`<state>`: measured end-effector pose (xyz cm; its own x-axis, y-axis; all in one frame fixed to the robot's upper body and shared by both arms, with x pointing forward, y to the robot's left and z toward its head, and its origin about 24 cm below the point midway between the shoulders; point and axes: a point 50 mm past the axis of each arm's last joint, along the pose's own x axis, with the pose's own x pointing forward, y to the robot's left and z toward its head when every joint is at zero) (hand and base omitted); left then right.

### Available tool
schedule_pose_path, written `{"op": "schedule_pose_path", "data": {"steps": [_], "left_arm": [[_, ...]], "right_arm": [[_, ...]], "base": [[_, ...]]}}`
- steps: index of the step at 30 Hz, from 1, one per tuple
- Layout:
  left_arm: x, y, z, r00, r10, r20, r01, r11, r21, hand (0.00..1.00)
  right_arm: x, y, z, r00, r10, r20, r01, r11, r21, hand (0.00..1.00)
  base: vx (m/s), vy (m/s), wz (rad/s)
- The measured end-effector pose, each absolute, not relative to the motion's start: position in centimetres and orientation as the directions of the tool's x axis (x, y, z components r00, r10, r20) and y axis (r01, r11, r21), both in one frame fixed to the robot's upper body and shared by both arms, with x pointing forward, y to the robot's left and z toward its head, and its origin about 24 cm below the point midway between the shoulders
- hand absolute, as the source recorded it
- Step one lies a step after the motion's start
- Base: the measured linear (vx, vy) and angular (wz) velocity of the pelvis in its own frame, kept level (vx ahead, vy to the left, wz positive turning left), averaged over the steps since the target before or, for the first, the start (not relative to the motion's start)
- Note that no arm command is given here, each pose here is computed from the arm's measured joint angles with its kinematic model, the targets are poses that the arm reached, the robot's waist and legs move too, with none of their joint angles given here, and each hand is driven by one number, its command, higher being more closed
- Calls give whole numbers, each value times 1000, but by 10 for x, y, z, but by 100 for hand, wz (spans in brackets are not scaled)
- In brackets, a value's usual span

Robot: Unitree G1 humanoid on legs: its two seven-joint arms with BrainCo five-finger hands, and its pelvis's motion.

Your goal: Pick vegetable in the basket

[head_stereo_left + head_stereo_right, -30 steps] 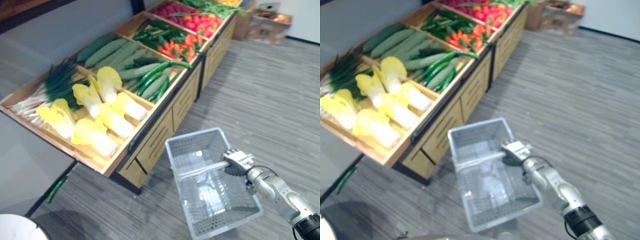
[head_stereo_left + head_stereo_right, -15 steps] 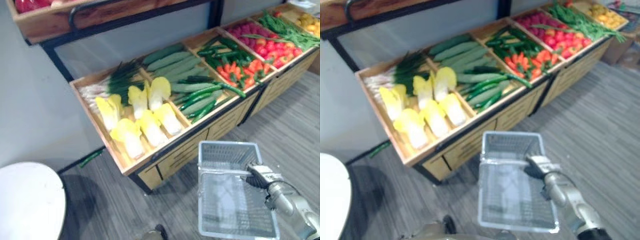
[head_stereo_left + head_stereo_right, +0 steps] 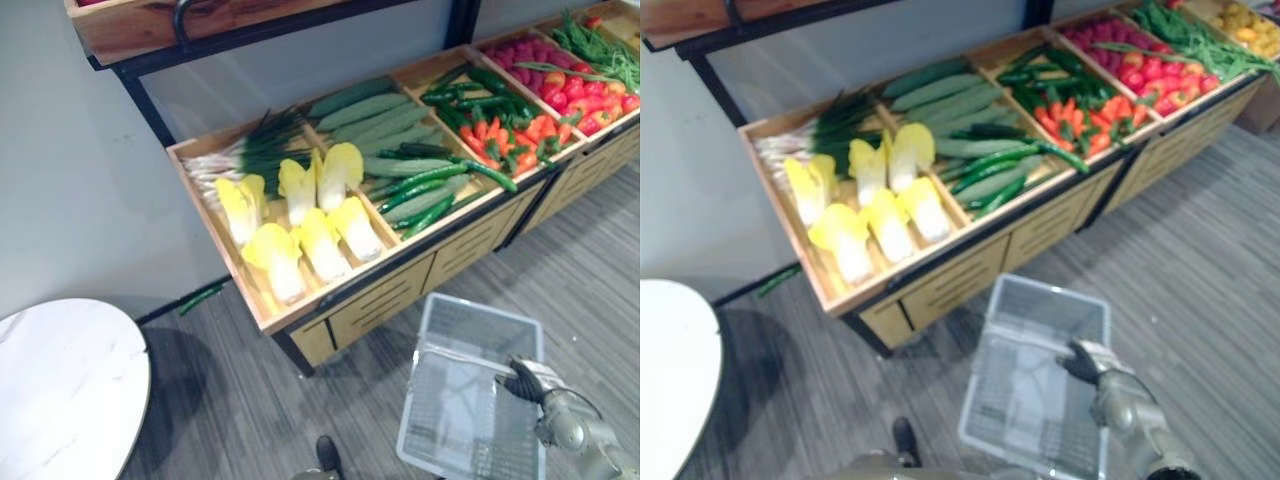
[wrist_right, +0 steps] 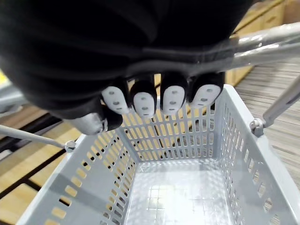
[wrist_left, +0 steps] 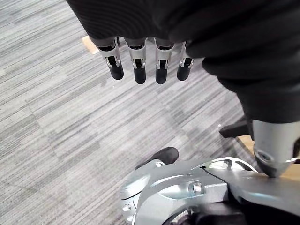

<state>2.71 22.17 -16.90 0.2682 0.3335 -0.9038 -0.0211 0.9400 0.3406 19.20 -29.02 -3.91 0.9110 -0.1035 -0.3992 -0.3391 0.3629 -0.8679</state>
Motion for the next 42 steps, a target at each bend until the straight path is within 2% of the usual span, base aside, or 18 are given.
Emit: {"op": "schedule_pose_path", "data": {"steps": [4, 8, 13, 17, 19, 22, 25, 27, 30, 35, 40, 42], "left_arm": [[28, 237, -166, 284, 350, -893, 70, 921, 384, 0], [40, 253, -160, 322, 384, -865, 62, 903, 425, 0], [56, 262, -154, 362, 428, -828, -38, 895, 445, 0], [52, 243, -161, 323, 428, -844, -173, 904, 392, 0], [53, 246, -159, 317, 456, -832, -220, 888, 403, 0], [80, 251, -151, 377, 499, -780, -322, 861, 395, 0], [117, 250, -130, 510, 542, -669, -428, 834, 349, 0], [150, 256, -95, 629, 605, -488, -512, 795, 325, 0], [179, 262, -45, 703, 673, -231, -613, 737, 283, 0], [193, 265, 2, 700, 714, 15, -688, 668, 282, 0], [193, 269, 25, 641, 755, 136, -758, 596, 264, 0], [195, 267, 27, 646, 750, 143, -755, 601, 263, 0]], "right_arm": [[188, -318, -41, 881, -260, -396, -279, 393, -877, 100], [176, -322, -54, 844, -309, -438, -276, 452, -849, 100], [144, -325, -84, 735, -396, -550, -274, 568, -776, 100], [127, -345, -88, 641, -502, -580, -193, 627, -755, 100], [118, -350, -89, 611, -531, -587, -154, 648, -746, 100], [92, -360, -94, 529, -591, -609, -76, 681, -728, 100], [78, -364, -97, 470, -636, -612, 4, 694, -720, 100], [66, -357, -105, 418, -660, -624, 86, 713, -696, 100], [51, -344, -116, 368, -660, -654, 172, 740, -650, 100], [37, -344, -118, 321, -676, -663, 219, 734, -643, 100], [32, -343, -119, 311, -674, -670, 211, 736, -643, 100], [31, -341, -119, 312, -670, -673, 204, 739, -642, 100]], "base": [[25, 33, 7], [87, -40, 46], [159, -229, 49], [177, -254, 7], [163, -189, 13], [152, -149, 43], [41, -11, 29], [-14, 32, 20], [-52, 26, 10], [-74, 19, -4], [-33, 17, -17], [38, 17, -27]]}}
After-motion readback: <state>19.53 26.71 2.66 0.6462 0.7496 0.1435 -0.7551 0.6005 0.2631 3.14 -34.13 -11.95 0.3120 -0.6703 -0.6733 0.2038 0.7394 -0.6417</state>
